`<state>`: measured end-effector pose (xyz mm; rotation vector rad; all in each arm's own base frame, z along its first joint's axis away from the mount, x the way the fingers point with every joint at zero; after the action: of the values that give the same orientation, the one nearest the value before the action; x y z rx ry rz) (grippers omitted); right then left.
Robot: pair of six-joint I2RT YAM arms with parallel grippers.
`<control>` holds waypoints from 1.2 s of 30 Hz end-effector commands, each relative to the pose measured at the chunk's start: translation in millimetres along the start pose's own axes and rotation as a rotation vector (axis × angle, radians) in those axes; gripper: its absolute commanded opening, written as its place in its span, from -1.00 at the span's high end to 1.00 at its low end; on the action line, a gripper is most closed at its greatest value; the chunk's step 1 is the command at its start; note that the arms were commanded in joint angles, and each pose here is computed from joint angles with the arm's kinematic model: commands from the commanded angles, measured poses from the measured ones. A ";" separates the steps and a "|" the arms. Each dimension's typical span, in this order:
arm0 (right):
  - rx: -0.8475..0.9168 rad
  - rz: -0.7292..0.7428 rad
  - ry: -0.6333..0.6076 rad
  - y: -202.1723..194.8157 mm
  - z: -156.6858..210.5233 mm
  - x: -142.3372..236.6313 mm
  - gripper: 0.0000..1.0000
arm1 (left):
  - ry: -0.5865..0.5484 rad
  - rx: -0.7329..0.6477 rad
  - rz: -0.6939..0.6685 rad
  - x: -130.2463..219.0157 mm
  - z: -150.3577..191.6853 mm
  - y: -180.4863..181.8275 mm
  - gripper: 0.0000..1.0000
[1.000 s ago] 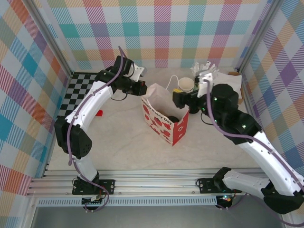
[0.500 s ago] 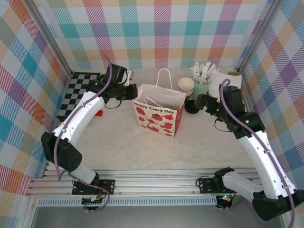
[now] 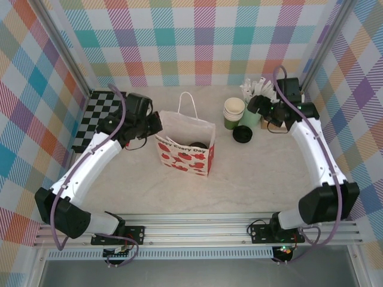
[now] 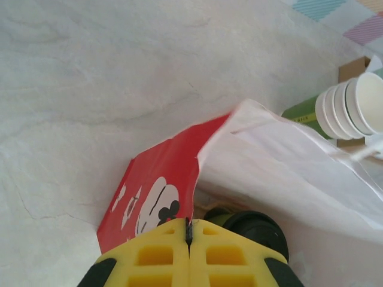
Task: Pack the takeout coffee
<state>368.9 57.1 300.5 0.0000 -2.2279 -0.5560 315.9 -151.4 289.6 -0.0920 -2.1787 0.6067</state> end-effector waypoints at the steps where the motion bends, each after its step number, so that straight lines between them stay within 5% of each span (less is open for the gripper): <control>1: 0.087 0.017 -0.028 -7.4 -30.9 -5.6 -0.46 | -0.042 0.142 -0.028 0.7 13.8 -1.4 1.00; 8: 0.036 0.058 -0.006 -31.5 -73.0 -25.1 -0.28 | -0.096 0.317 -0.030 -6.3 29.9 -11.8 1.00; 16: 0.036 0.059 0.043 -30.2 -83.0 -48.9 -0.10 | -0.098 0.280 -0.060 14.7 22.7 -14.9 1.00; 24: 0.118 0.021 0.088 -25.3 -82.7 -59.4 0.28 | -0.027 0.150 -0.067 16.6 12.8 1.1 0.33; 26: 0.145 0.024 0.112 -26.7 -79.9 -62.1 0.30 | -0.017 0.110 -0.053 23.1 9.6 3.0 -0.16; 29: 0.169 0.021 0.127 -27.3 -77.3 -64.0 0.36 | -0.044 0.053 -0.041 35.8 4.5 5.9 -0.61; 36: 0.190 0.043 0.126 -30.9 -79.5 -69.6 0.49 | -0.079 0.017 -0.057 48.4 -1.4 14.5 -0.82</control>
<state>464.3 7.7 282.0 0.0561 -2.1453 -0.3487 288.2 -133.7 303.5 0.0228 -2.2045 0.6350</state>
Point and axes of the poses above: each hand's point on the last joint's axis, 136 mm out from that joint toward the fingers, its own x axis back along the fingers, its own y axis along the line the jaws close on, z = x × y, the point moved 4 cm from there along x, back along the fingers, and after that the axes turned 2 degrees about x, right-handed, at the moved point
